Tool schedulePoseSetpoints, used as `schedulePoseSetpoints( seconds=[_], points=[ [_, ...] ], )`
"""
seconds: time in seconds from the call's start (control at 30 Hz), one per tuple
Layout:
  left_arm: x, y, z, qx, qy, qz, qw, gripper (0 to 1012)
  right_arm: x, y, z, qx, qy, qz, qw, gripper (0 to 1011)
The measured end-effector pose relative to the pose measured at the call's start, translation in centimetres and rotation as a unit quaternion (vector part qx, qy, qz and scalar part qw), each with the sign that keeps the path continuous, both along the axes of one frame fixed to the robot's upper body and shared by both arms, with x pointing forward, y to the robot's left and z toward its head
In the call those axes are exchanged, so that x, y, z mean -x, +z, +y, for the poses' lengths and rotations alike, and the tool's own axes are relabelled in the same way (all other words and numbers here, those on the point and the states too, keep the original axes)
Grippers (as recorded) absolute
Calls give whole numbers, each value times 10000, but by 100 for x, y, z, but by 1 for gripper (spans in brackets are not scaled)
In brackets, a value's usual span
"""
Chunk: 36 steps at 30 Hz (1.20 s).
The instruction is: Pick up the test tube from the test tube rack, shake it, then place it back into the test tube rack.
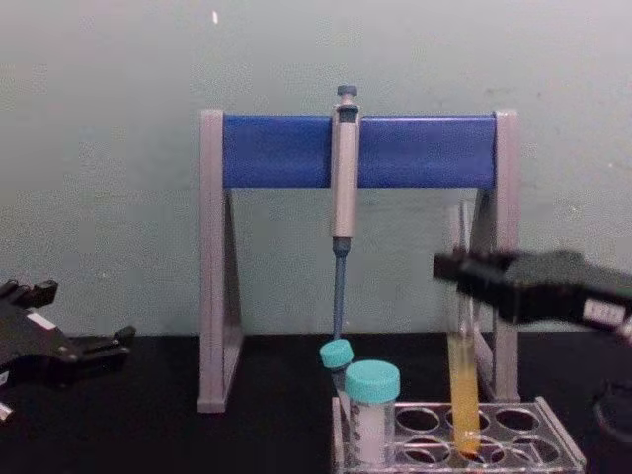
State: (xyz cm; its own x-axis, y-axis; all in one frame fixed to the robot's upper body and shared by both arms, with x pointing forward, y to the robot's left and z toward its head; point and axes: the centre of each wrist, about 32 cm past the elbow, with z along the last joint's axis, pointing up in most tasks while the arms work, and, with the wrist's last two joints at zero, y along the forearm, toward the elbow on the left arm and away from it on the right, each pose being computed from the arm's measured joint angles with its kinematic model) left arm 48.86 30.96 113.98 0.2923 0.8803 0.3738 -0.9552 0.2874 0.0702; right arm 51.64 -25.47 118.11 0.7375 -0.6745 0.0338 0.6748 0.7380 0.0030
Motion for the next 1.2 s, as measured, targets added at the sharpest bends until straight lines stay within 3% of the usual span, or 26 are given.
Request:
schedulePoseSetpoints(
  seconds=[0.17, 0.4, 0.63, 1.2],
  points=[
    [0, 0, 0, 0, 0, 0, 10000, 1002, 21, 93, -44, -317, 32, -196, 9993, 229],
    [0, 0, 0, 0, 0, 0, 10000, 1001, 39, 163, -71, -653, -130, -756, 9949, 229],
    [0, 0, 0, 0, 0, 0, 10000, 1001, 10, 92, -54, -618, -433, -1061, 9915, 229],
    [0, 0, 0, 0, 0, 0, 10000, 1001, -12, 58, -34, -532, -449, -1193, 9904, 229]
  ],
)
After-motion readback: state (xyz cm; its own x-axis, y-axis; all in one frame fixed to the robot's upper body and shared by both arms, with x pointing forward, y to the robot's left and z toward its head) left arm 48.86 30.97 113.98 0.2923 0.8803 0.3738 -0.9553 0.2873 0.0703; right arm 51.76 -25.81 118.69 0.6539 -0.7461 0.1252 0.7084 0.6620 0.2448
